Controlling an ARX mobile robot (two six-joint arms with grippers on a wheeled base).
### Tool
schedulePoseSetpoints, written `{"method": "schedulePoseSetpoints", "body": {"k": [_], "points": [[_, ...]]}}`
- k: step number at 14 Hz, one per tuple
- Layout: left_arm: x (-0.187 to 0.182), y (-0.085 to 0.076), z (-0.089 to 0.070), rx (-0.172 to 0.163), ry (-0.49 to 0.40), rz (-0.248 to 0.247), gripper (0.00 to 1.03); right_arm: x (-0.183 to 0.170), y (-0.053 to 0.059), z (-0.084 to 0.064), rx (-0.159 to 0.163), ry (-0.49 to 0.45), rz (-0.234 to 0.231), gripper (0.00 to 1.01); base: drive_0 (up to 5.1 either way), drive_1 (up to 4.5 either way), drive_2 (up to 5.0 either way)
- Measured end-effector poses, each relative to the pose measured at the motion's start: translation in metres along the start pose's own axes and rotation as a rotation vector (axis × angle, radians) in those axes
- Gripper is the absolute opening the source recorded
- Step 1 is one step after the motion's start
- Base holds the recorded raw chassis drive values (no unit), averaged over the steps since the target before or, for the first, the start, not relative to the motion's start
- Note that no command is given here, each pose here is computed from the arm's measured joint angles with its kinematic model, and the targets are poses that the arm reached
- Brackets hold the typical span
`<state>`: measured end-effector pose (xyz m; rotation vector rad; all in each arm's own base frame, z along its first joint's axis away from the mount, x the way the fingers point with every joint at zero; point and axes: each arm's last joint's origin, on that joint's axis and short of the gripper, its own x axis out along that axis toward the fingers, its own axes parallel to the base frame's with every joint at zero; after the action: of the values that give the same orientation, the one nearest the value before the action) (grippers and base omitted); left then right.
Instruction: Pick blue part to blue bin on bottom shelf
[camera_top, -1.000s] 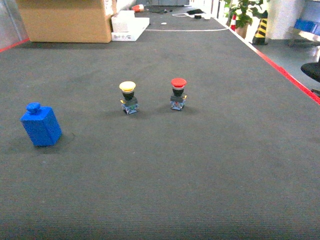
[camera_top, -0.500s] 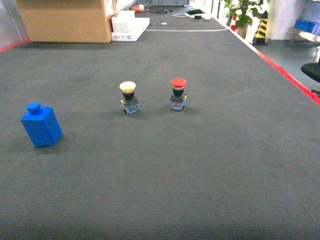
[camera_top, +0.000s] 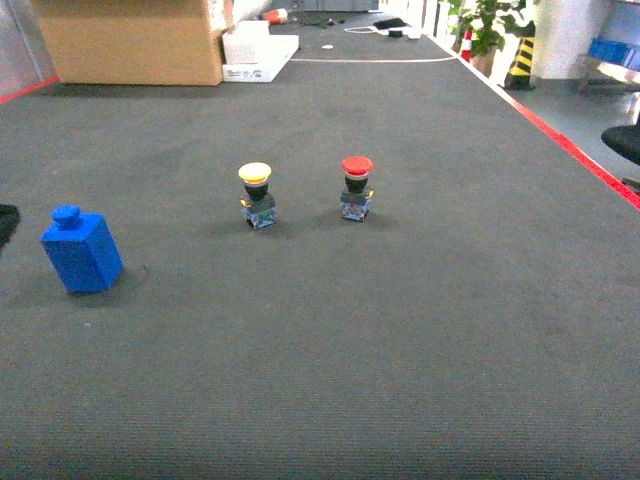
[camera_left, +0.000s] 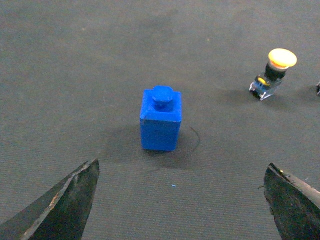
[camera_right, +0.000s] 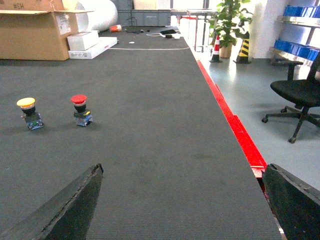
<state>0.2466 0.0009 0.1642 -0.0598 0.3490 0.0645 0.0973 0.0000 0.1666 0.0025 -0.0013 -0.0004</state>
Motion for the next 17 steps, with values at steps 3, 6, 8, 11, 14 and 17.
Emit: {"method": "schedulePoseSetpoints", "body": {"k": [3,6,8,11,14,17], "points": [[0.051,0.002,-0.011,0.014,0.097,0.025,0.98,0.0,0.0,0.0,0.0,0.0,0.0,0.98,0.0,0.0,0.0],[0.09,0.009,-0.015,0.036,0.131,0.047,0.98,0.0,0.0,0.0,0.0,0.0,0.0,0.98,0.0,0.0,0.0],[0.115,0.013,-0.02,0.04,0.163,0.049,0.98,0.0,0.0,0.0,0.0,0.0,0.0,0.98,0.0,0.0,0.0],[0.157,0.014,-0.021,0.032,0.201,0.008,0.48,0.0,0.0,0.0,0.0,0.0,0.0,0.98,0.0,0.0,0.0],[0.156,0.014,-0.021,0.032,0.205,0.007,0.44,0.0,0.0,0.0,0.0,0.0,0.0,0.98,0.0,0.0,0.0],[0.129,0.016,-0.022,0.023,0.173,0.022,0.43,0.0,0.0,0.0,0.0,0.0,0.0,0.98,0.0,0.0,0.0]]}}
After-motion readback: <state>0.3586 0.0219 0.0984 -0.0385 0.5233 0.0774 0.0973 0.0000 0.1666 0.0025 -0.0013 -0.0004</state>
